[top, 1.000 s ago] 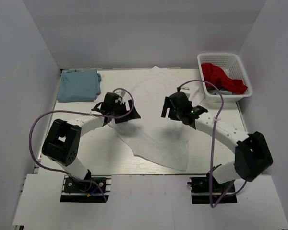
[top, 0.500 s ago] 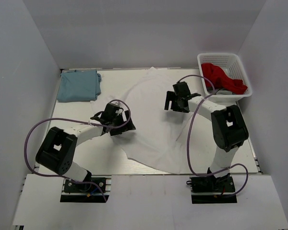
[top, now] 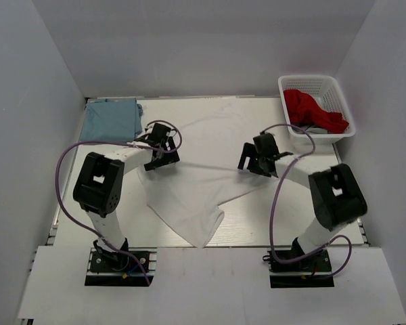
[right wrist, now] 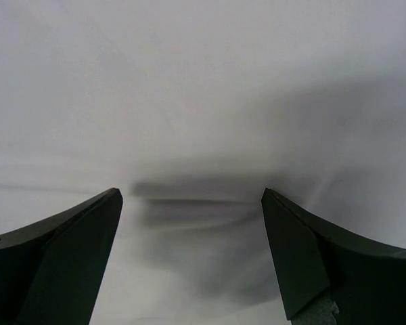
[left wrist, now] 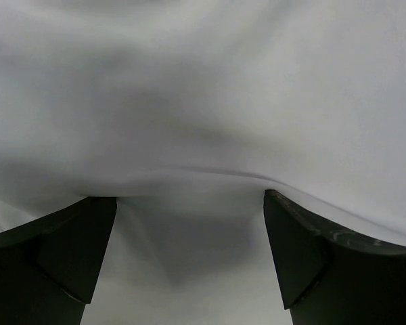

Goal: Fold and stack the t-shirts
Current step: Flatten out the tshirt

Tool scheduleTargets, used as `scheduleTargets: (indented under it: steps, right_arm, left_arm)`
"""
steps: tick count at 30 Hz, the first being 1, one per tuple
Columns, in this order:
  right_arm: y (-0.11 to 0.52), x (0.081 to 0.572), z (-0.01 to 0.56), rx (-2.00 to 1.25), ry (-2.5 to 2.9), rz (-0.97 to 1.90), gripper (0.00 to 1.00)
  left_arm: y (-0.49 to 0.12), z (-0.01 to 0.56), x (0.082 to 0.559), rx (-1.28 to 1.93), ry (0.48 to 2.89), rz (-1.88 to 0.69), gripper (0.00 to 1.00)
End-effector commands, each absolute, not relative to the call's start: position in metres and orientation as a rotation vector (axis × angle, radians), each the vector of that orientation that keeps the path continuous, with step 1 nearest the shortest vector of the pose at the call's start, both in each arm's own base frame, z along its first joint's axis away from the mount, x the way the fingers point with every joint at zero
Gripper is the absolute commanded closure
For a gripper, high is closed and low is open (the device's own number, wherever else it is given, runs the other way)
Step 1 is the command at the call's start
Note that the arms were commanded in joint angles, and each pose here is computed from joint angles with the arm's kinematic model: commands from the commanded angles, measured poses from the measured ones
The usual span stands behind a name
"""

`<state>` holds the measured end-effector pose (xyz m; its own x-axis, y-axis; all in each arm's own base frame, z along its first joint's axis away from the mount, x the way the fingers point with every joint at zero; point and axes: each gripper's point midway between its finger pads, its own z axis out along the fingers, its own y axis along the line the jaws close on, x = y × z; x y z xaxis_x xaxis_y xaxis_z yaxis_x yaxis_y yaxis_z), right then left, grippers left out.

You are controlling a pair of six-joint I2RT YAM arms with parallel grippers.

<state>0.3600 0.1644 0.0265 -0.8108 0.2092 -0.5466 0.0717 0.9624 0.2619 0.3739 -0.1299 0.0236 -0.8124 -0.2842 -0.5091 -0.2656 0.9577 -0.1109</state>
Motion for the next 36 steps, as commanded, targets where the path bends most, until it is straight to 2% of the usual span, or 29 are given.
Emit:
scheduleTargets:
  steps: [1, 6, 8, 11, 15, 22, 23, 24, 26, 27, 29, 36]
  right_arm:
    - [0.127, 0.284, -0.014, 0.395, 2.679, 0.174, 0.10]
    - [0.109, 0.261, 0.008, 0.495, 2.623, 0.142, 0.10]
    - [0.105, 0.262, 0.022, 0.506, 2.578, 0.144, 0.10]
    - [0.091, 0.274, 0.050, 0.520, 2.481, 0.061, 0.10]
    - [0.090, 0.298, 0.090, 0.448, 2.388, 0.051, 0.10]
    - [0.152, 0.356, 0.127, 0.125, 2.294, 0.289, 0.10]
    - [0.157, 0.365, 0.124, 0.099, 2.303, 0.272, 0.10]
    - [0.168, 0.378, 0.137, 0.055, 2.264, 0.306, 0.10]
    - [0.176, 0.390, 0.115, 0.018, 2.318, 0.277, 0.10]
    - [0.184, 0.406, 0.133, -0.004, 2.272, 0.289, 0.10]
    - [0.192, 0.416, 0.110, -0.019, 2.325, 0.290, 0.10]
    - [0.213, 0.468, 0.085, -0.060, 2.335, 0.275, 0.10]
  left_arm:
    - [-0.130, 0.031, 0.381, -0.272, 2.583, -0.036, 0.00]
    - [-0.166, 0.078, 0.380, -0.083, 2.483, -0.292, 0.00]
    - [-0.159, 0.096, 0.370, -0.089, 2.437, -0.298, 0.00]
    - [-0.124, 0.106, 0.355, -0.282, 2.395, -0.197, 0.00]
    - [-0.074, 0.087, 0.328, -0.531, 2.386, 0.025, 0.00]
    - [-0.058, 0.056, 0.336, -0.678, 2.414, -0.005, 0.03]
    - [-0.056, 0.047, 0.339, -0.682, 2.433, 0.005, 0.08]
    - [-0.062, 0.045, 0.343, -0.675, 2.443, -0.026, 0.08]
    - [-0.060, 0.046, 0.357, -0.694, 2.420, -0.050, 0.15]
    - [-0.061, 0.036, 0.355, -0.694, 2.452, -0.045, 0.16]
    - [-0.062, 0.035, 0.364, -0.701, 2.446, -0.061, 0.21]
    - [-0.066, 0.028, 0.374, -0.688, 2.465, -0.147, 0.33]
